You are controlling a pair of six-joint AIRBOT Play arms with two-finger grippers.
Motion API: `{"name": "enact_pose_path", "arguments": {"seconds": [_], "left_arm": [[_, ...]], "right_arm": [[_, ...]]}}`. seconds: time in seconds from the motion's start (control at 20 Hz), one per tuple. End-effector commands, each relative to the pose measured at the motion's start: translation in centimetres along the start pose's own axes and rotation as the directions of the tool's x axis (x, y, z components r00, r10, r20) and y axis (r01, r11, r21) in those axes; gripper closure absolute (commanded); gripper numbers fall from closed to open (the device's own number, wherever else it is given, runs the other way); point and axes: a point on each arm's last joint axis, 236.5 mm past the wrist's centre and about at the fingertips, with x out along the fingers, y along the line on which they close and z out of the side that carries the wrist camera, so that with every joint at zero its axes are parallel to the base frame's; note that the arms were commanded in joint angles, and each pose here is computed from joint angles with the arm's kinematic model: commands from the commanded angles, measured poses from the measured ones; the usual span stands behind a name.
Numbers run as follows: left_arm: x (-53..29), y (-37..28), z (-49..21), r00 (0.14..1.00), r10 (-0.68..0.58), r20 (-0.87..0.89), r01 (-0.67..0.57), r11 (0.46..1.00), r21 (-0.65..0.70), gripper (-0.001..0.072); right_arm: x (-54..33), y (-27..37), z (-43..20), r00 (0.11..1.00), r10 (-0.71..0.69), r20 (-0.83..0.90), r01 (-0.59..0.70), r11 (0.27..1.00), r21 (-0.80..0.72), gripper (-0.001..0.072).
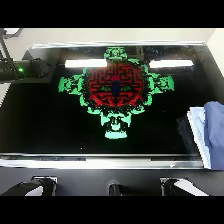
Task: Fold the shirts.
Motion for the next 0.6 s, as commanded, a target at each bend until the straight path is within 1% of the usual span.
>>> {"name": "enact_pose_path", "arguments": {"seconds": [0.0,0.05,0.1,0.15,0.2,0.25,0.3,0.35,0.4,0.45,0.5,0.55], "left_arm": [[-0.8,-0.4,2.1,0.998,-0.001,0.068,-0.003,0.999,0.049,0.0682],[-1.8,-0.5,4.5,0.988,0.012,0.152,-0.026,0.996,0.087,0.0683],[-3.0,-0.2,7.4,0.967,0.041,0.25,-0.072,0.99,0.118,0.0684],[-3.9,0.4,9.3,0.948,0.086,0.307,-0.136,0.98,0.145,0.0685],[-4.2,2.0,10.2,0.933,0.172,0.315,-0.227,0.963,0.146,0.0685],[-3.9,4.3,9.8,0.92,0.278,0.277,-0.326,0.934,0.148,0.0685],[-2.9,6.8,8.2,0.898,0.393,0.197,-0.427,0.886,0.183,0.0685],[-1.8,9.0,5.6,0.871,0.482,0.09,-0.489,0.842,0.228,0.0683],[-0.3,10.7,2.0,0.844,0.532,-0.063,-0.503,0.828,0.247,0.0679],[0.8,11.8,-2.0,0.808,0.546,-0.222,-0.496,0.833,0.246,0.0572],[1.4,12.6,-6.8,0.736,0.543,-0.404,-0.494,0.839,0.228,0.0226],[1.4,12.9,-11.5,0.643,0.516,-0.565,-0.483,0.847,0.224,-0.0013]], "right_arm": [[-3.4,2.8,4.1,0.975,0.112,0.192,-0.09,0.989,-0.12,0.0117],[-7.6,5.7,6.7,0.917,0.22,0.332,-0.165,0.969,-0.186,0.0138],[-12.6,8.7,8.8,0.824,0.316,0.471,-0.208,0.941,-0.267,0.0158],[-18.0,12.2,9.8,0.699,0.408,0.587,-0.229,0.906,-0.357,0.0158],[-23.4,16.5,9.3,0.556,0.507,0.658,-0.232,0.855,-0.463,0.0158],[-27.0,20.6,7.4,0.452,0.593,0.666,-0.218,0.797,-0.563,0.0158],[-28.8,25.2,4.4,0.395,0.677,0.621,-0.205,0.724,-0.659,0.0158],[-28.1,29.6,0.3,0.414,0.745,0.523,-0.206,0.636,-0.744,0.0158],[-25.6,32.9,-3.9,0.497,0.766,0.406,-0.204,0.559,-0.804,0.0157],[-21.8,35.3,-8.2,0.615,0.735,0.286,-0.195,0.493,-0.848,0.0155],[-17.8,36.6,-11.6,0.724,0.663,0.193,-0.189,0.46,-0.868,0.015],[-13.5,37.0,-14.9,0.824,0.558,0.097,-0.183,0.425,-0.886,0.0143]]}}
